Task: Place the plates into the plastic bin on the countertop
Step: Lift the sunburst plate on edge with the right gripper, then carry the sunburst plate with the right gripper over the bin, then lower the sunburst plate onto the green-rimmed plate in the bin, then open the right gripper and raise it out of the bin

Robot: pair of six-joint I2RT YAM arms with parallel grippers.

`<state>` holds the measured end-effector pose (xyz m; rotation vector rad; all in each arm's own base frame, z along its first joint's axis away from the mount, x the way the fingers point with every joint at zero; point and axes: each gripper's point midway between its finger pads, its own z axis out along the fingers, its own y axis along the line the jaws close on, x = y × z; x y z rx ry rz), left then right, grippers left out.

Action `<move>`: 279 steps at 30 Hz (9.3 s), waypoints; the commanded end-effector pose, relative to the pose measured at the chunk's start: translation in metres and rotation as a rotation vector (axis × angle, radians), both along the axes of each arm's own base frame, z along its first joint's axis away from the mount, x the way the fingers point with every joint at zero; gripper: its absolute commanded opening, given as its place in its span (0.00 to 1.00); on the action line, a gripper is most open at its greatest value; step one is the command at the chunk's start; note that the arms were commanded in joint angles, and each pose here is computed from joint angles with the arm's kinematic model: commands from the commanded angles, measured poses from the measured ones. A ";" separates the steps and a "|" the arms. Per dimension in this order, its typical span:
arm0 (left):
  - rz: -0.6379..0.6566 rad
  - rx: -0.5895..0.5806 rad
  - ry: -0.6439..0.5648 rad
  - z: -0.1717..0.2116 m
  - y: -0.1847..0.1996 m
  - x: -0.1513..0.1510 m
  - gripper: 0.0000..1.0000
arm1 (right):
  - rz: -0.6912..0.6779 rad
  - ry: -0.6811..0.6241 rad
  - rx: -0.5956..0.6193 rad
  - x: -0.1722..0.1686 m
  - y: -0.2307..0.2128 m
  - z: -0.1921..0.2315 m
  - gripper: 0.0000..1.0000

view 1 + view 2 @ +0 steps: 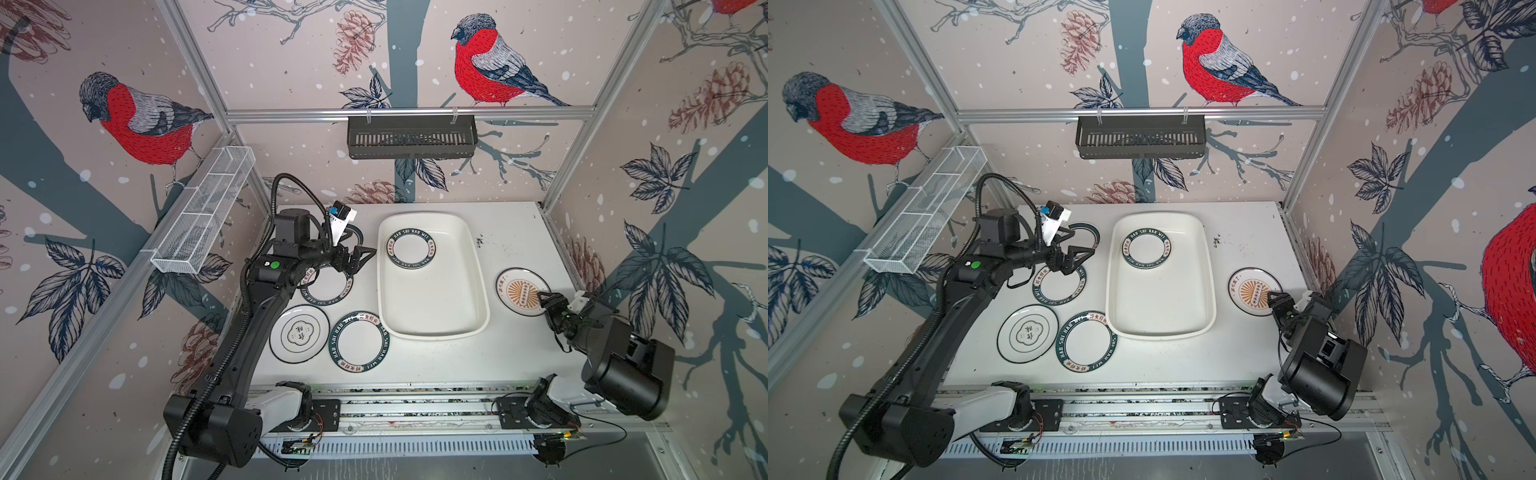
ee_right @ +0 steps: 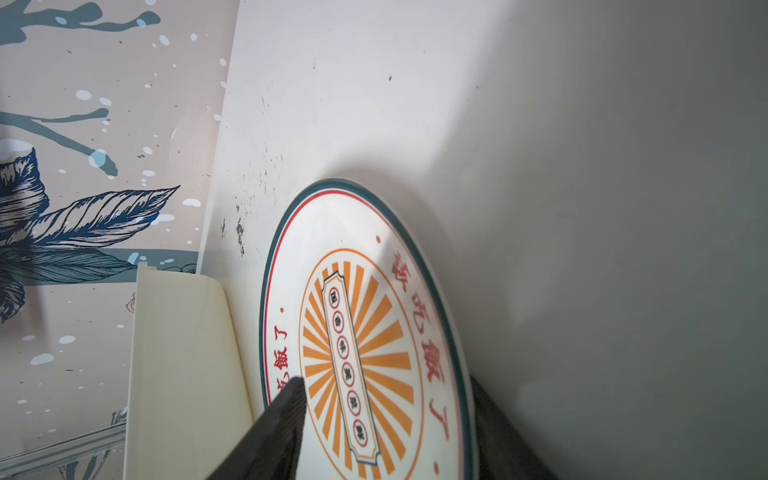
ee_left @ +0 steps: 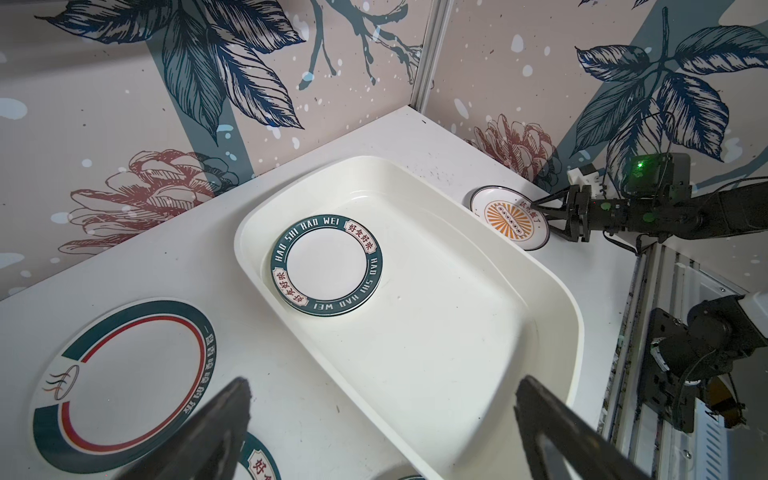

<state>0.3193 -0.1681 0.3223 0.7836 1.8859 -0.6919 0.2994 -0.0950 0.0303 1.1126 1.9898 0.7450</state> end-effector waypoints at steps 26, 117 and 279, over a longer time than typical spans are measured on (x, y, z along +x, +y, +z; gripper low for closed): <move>-0.022 -0.003 -0.031 0.005 -0.002 -0.002 0.98 | -0.019 0.223 0.195 -0.043 0.020 -0.069 0.28; -0.018 -0.036 -0.048 0.017 -0.003 -0.003 0.98 | 0.391 -0.313 0.026 0.129 0.186 0.207 0.02; 0.398 -0.066 0.378 -0.105 0.035 0.016 0.97 | 0.930 -0.375 -0.103 0.057 0.341 0.183 0.38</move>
